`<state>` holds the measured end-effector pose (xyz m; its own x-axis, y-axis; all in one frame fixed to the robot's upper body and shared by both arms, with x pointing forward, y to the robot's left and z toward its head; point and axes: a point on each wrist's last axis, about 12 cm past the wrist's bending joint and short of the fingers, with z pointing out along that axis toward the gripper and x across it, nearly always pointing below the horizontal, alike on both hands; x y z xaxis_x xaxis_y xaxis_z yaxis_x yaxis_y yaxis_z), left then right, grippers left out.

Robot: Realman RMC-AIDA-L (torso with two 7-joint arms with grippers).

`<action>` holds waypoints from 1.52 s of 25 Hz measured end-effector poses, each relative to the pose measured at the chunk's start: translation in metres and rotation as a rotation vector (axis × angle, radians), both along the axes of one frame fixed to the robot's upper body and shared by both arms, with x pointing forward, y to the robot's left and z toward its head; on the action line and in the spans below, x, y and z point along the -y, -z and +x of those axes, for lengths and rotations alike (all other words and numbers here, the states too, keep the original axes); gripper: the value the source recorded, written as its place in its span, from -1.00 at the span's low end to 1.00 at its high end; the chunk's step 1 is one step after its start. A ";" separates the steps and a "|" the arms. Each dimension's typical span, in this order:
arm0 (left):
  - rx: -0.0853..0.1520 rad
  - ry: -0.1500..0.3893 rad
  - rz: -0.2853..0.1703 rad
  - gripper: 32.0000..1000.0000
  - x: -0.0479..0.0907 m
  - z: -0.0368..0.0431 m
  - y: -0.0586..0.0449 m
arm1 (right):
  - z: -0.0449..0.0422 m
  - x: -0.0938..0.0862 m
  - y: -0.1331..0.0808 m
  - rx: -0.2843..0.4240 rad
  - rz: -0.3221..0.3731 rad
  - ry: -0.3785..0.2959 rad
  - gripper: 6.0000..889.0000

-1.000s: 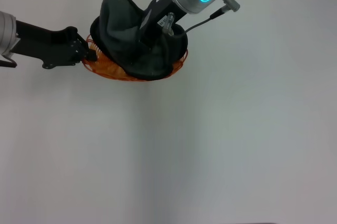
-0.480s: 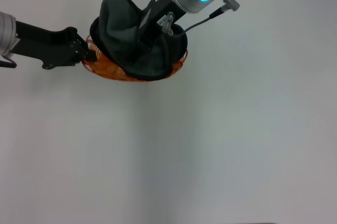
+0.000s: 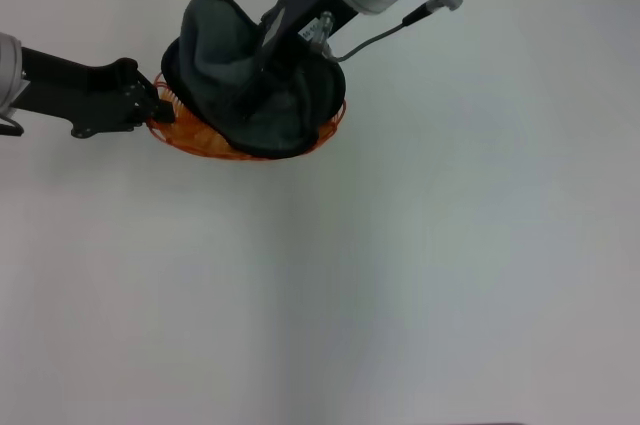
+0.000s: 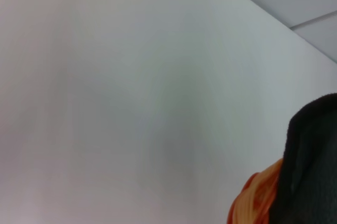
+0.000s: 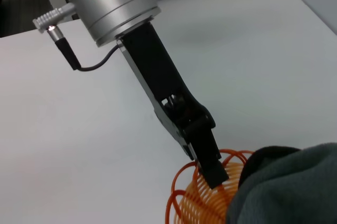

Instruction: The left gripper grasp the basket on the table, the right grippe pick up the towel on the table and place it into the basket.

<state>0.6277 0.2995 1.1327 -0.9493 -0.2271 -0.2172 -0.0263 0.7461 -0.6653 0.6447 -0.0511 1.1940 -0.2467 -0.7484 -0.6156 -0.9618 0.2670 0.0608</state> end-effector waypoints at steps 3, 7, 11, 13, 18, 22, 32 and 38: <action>-0.002 -0.001 0.004 -0.90 -0.001 -0.0006 0.001 | -0.0010 0.003 -0.004 -0.002 -0.006 0.000 0.97; -0.006 -0.005 0.004 -0.90 -0.003 -0.0021 0.002 | -0.0022 0.008 -0.013 0.008 -0.029 0.003 0.97; -0.008 -0.011 0.006 -0.90 -0.005 -0.0030 0.003 | -0.0093 0.011 -0.028 0.016 -0.014 -0.014 0.97; -0.008 -0.013 0.007 -0.90 -0.006 -0.0032 0.004 | -0.0132 0.012 -0.034 0.018 -0.006 -0.018 0.97; -0.008 -0.017 0.009 -0.90 -0.007 -0.0037 0.004 | -0.0217 0.015 -0.047 0.017 0.000 -0.029 0.97; -0.010 -0.021 0.009 -0.90 -0.008 -0.0045 0.005 | -0.0250 0.021 -0.055 0.018 0.004 -0.019 0.96; -0.013 -0.026 0.010 -0.90 -0.010 -0.0057 0.006 | -0.0226 0.042 -0.070 0.035 0.007 0.031 0.96; -0.012 -0.027 0.011 -0.90 -0.010 -0.0057 0.007 | -0.0239 0.045 -0.071 0.042 0.010 0.034 0.96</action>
<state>0.6220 0.3098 1.1261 -0.9456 -0.2501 -0.2083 -0.0542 0.7521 -0.6568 0.6208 -0.0957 1.2655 -0.2455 -0.7340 -0.6332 -0.9539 0.2991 0.0231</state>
